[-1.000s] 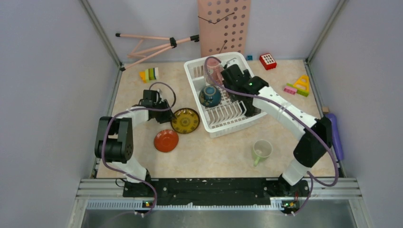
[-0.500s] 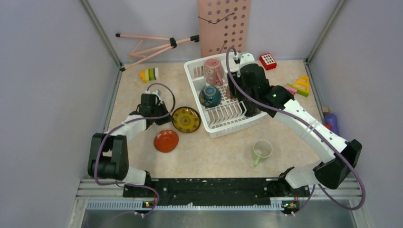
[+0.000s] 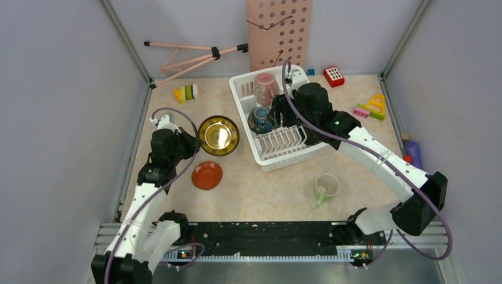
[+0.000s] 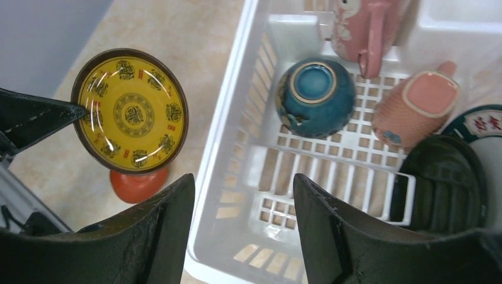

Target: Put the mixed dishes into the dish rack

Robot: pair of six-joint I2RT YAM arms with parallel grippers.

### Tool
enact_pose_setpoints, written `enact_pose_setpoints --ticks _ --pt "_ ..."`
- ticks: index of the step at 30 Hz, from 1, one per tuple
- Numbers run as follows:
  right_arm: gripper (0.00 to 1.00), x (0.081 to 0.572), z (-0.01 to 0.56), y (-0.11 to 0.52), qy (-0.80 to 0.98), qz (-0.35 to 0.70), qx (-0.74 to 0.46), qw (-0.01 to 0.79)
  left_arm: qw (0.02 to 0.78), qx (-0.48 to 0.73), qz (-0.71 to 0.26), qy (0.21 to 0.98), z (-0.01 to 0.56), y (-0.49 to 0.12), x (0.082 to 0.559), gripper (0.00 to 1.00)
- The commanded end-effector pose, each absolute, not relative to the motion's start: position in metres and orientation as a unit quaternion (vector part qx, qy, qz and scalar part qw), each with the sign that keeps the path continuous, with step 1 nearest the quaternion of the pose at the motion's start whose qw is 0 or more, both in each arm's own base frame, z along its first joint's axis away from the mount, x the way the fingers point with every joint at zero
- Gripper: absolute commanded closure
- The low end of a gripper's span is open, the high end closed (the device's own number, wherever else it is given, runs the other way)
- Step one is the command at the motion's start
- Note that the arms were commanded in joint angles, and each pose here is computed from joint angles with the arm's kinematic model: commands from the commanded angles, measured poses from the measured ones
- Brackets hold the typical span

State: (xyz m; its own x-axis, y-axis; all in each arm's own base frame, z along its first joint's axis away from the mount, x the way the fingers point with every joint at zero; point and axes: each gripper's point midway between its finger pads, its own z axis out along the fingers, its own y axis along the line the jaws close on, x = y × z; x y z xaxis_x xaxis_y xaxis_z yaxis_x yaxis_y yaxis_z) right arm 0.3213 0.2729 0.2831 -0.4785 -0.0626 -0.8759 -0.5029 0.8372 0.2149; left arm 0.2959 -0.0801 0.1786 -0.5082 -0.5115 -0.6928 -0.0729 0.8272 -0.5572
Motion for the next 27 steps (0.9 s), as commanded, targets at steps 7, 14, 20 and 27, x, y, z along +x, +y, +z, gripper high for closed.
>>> enact_pose_setpoints --ticks 7,14,20,27 --pt "0.40 0.293 0.342 0.314 0.733 0.410 -0.163 0.518 0.580 -0.148 -0.288 0.748 0.289 -0.080 0.265 1.00" --pt "0.40 0.276 0.347 0.348 0.713 0.449 -0.206 0.497 0.572 -0.097 -0.377 0.722 0.318 -0.112 0.255 1.00" --pt "0.44 0.273 0.346 0.365 0.703 0.477 -0.210 0.484 0.560 -0.086 -0.399 0.721 0.321 -0.120 0.253 1.00" --pt "0.48 0.279 0.328 0.376 0.723 0.473 -0.210 0.457 0.563 -0.081 -0.411 0.713 0.329 -0.123 0.250 1.00"
